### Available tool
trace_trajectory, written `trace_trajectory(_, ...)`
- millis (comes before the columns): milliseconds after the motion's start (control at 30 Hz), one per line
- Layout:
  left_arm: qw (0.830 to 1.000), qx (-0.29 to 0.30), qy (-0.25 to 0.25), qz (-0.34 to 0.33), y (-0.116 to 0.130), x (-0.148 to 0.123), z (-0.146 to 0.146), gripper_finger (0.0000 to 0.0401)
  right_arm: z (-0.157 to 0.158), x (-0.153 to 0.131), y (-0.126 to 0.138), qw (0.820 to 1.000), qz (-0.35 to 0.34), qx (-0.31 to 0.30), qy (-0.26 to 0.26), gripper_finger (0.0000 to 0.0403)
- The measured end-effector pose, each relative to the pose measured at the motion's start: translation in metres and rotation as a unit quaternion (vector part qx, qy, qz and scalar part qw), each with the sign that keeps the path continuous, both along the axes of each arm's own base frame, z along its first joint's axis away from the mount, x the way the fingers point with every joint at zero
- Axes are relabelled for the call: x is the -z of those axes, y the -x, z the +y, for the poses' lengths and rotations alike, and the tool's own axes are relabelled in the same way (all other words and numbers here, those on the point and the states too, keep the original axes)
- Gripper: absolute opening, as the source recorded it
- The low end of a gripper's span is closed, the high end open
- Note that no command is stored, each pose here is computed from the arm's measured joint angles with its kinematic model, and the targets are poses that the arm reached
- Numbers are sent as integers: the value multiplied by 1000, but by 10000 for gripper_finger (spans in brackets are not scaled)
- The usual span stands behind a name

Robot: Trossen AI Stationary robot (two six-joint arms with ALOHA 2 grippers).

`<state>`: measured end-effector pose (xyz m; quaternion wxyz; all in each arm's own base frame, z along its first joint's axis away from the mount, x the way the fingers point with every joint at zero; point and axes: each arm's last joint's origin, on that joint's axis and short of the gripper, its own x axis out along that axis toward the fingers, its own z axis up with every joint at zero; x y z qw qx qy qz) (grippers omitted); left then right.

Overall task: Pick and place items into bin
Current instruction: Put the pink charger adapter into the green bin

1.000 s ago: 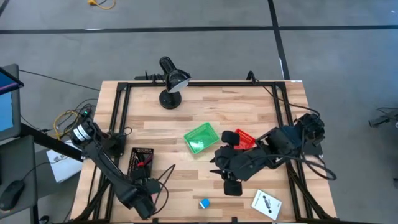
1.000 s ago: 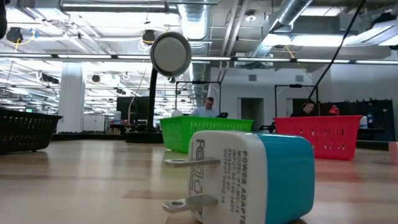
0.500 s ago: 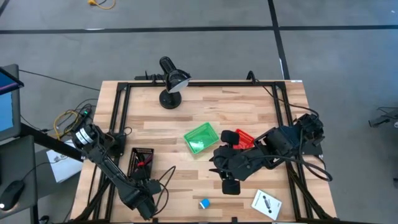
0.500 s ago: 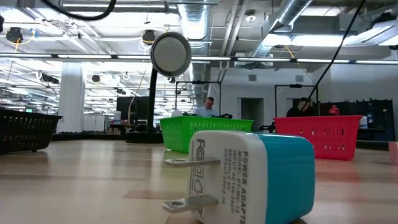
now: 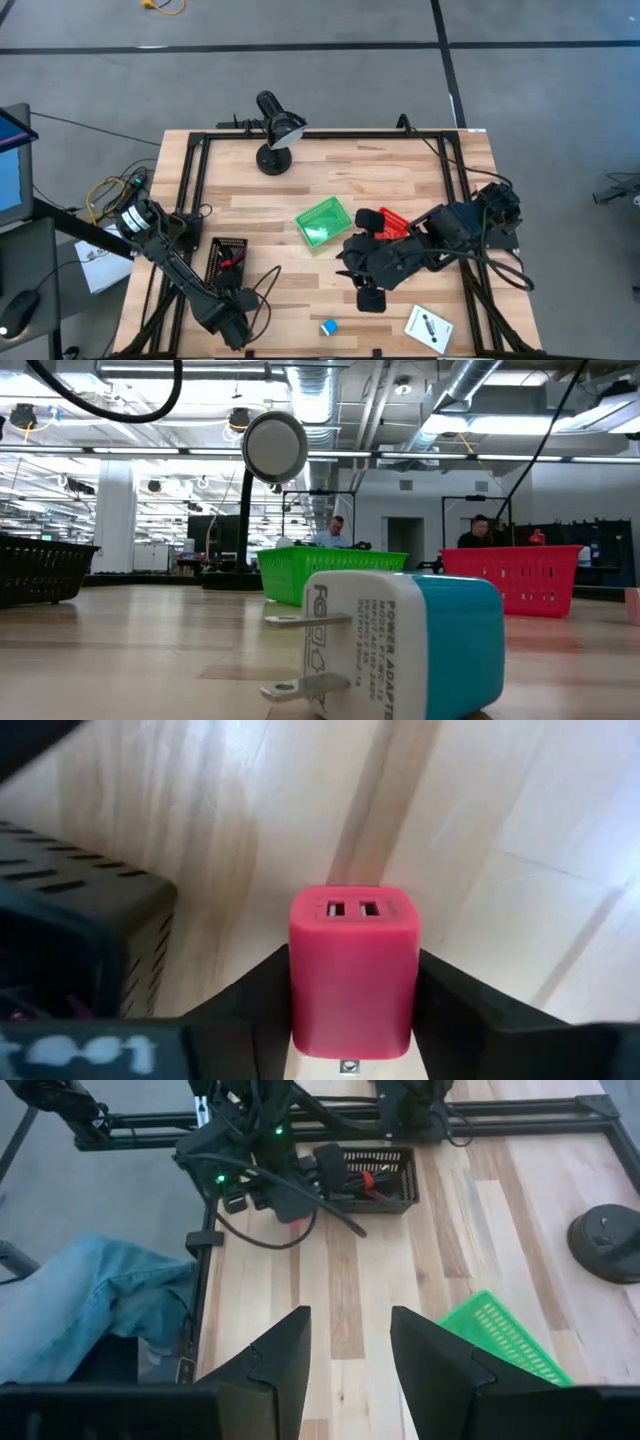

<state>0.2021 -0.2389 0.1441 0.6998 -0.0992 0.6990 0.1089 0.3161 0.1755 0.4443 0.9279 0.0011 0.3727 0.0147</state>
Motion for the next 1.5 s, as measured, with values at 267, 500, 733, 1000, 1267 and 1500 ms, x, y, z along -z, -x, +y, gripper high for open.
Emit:
trace_trajectory(267, 999, 9, 9, -43, -22, -16, 0, 139, -10, 4, 1, 999, 21, 32, 35, 134)
trace_trajectory(500, 984, 95, -38, -144, -80, -54, 26, 139, -36, 9, -2, 990, 50, 121, 46, 133)
trace_trajectory(733, 969, 145, -125, -159, -134, -69, 107, 139, -54, 12, -3, 982, 78, 163, 49, 132)
trace_trajectory(1000, 947, 218, -181, -152, -158, -77, 162, 139, -68, 5, 6, 978, 82, 181, 63, 128)
trace_trajectory(1267, 904, 347, -202, -143, -174, -72, 186, 139, -69, 6, 5, 979, 85, 174, 69, 129)
trace_trajectory(1500, 899, 385, -188, -88, -185, -40, 213, 139, -67, 6, 5, 978, 79, 177, 81, 129)
